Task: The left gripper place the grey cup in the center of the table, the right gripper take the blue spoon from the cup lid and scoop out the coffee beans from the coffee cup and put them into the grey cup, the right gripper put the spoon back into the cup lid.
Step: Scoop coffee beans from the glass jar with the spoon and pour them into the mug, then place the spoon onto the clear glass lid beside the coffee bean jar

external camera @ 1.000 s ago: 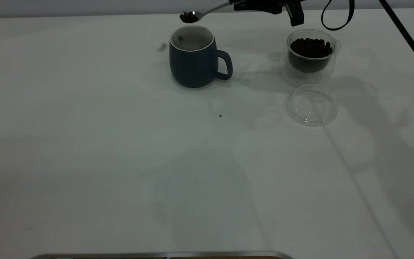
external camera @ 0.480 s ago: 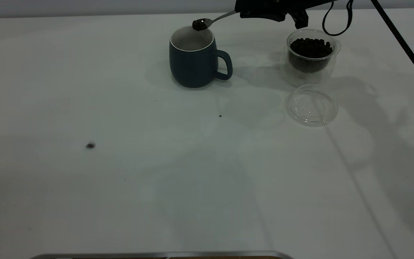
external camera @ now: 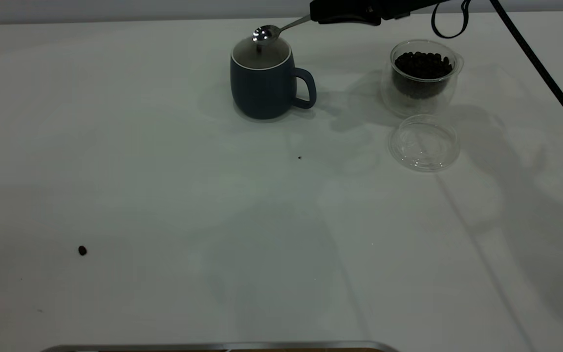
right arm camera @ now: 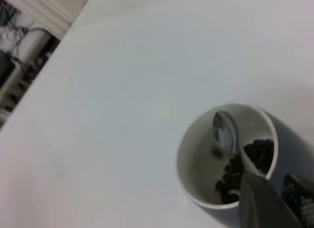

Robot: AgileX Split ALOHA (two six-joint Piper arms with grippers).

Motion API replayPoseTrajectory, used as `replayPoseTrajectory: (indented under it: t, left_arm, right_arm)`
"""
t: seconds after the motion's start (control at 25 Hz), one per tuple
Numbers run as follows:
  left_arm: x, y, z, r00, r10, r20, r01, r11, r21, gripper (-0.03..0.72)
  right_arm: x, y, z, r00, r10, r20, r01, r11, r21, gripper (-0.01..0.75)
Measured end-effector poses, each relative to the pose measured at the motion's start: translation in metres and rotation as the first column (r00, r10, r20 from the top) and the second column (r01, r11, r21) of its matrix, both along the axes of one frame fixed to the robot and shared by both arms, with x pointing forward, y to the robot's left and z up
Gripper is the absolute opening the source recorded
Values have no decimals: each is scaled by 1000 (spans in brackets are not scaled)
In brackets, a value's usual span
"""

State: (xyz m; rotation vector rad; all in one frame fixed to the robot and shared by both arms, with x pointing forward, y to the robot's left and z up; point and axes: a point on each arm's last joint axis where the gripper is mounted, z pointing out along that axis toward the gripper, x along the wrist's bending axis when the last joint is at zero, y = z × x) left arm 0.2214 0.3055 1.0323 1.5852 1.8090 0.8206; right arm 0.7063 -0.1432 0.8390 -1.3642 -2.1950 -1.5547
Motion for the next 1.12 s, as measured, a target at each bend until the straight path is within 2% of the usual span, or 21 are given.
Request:
replayPoseTrajectory:
  t: [0.16, 0.36, 0.48, 0.56, 0.76, 0.84, 0.92, 1.04, 1.12]
  left_arm:
    - [0, 0, 0, 1000, 0, 0, 0, 1000, 0, 489]
    - [0, 0, 0, 1000, 0, 0, 0, 1000, 0, 489]
    - [0, 0, 0, 1000, 0, 1, 0, 1000, 0, 489]
    - [0, 0, 0, 1000, 0, 1, 0, 1000, 0, 489]
    - [0, 0, 0, 1000, 0, 1, 0, 1000, 0, 489]
    - [0, 0, 0, 1000, 0, 1, 0, 1000, 0, 489]
    - [0, 0, 0, 1000, 0, 1, 0, 1000, 0, 489]
    - [0, 0, 0, 1000, 0, 1, 0, 1000, 0, 489]
    - [0, 0, 0, 1000, 0, 1, 0, 1000, 0, 489]
  right_arm:
    - [2, 0, 16, 992, 41, 116, -36, 998, -46, 92]
    - [1, -1, 43, 989, 57, 134, -48, 996, -72, 92]
    - [-2, -9, 74, 988, 84, 128, -73, 994, -87, 92]
    - [-5, -25, 95, 992, 87, 94, -80, 994, -76, 92]
    - [-13, -93, 125, 997, 27, -65, -26, 999, 25, 92]
    - [-23, -120, 119, 989, 21, -147, -12, 998, 67, 92]
    - [-32, -149, 105, 977, -31, -211, 49, 995, 83, 92]
    - [-51, -181, 81, 949, -108, -296, 137, 987, 79, 92]
    - [-62, -191, 64, 927, -158, -339, 187, 981, 55, 92]
